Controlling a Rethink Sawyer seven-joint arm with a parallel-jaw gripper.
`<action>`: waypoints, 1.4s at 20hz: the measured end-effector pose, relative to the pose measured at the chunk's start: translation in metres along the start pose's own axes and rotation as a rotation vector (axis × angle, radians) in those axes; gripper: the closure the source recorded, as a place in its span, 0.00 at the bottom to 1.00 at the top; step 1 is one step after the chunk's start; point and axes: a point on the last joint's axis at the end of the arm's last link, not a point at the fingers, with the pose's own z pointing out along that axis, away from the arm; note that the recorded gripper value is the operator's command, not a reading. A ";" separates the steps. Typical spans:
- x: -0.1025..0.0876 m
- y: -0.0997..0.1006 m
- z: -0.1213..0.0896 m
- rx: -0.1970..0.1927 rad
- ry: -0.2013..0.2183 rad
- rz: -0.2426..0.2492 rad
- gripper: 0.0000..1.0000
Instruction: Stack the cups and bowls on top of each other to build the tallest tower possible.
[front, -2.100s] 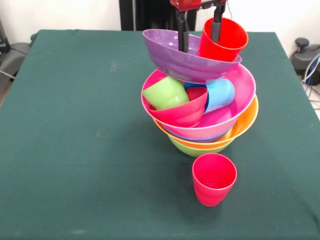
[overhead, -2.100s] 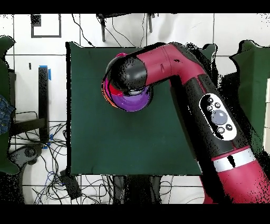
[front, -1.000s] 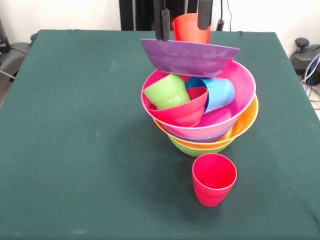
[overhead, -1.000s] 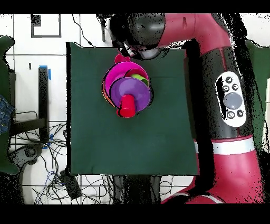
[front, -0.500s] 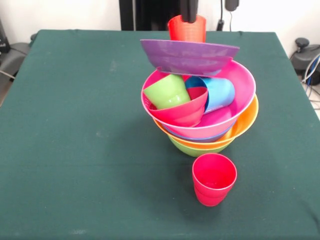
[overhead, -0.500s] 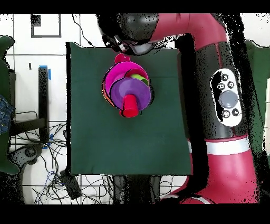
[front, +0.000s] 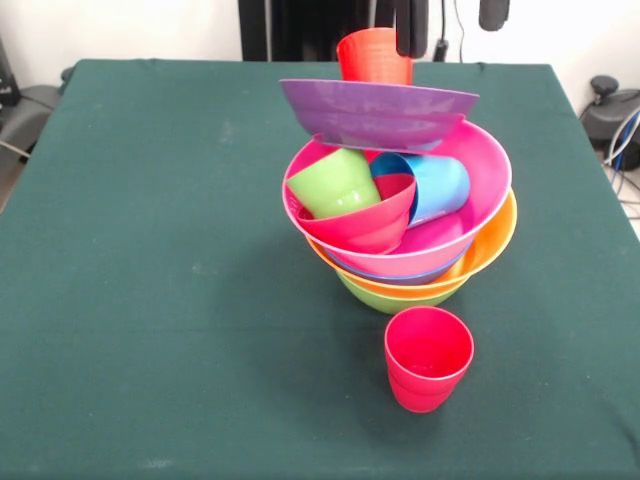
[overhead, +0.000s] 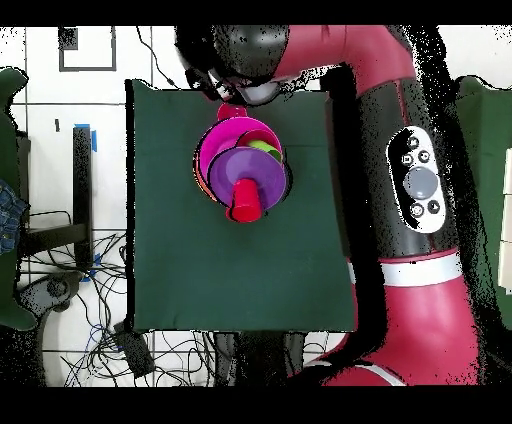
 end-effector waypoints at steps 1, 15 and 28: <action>-0.001 0.000 0.003 -0.005 0.000 0.002 0.00; -0.044 -0.010 0.054 -0.077 -0.070 0.086 0.00; -0.047 -0.055 0.088 -0.033 -0.092 0.188 0.00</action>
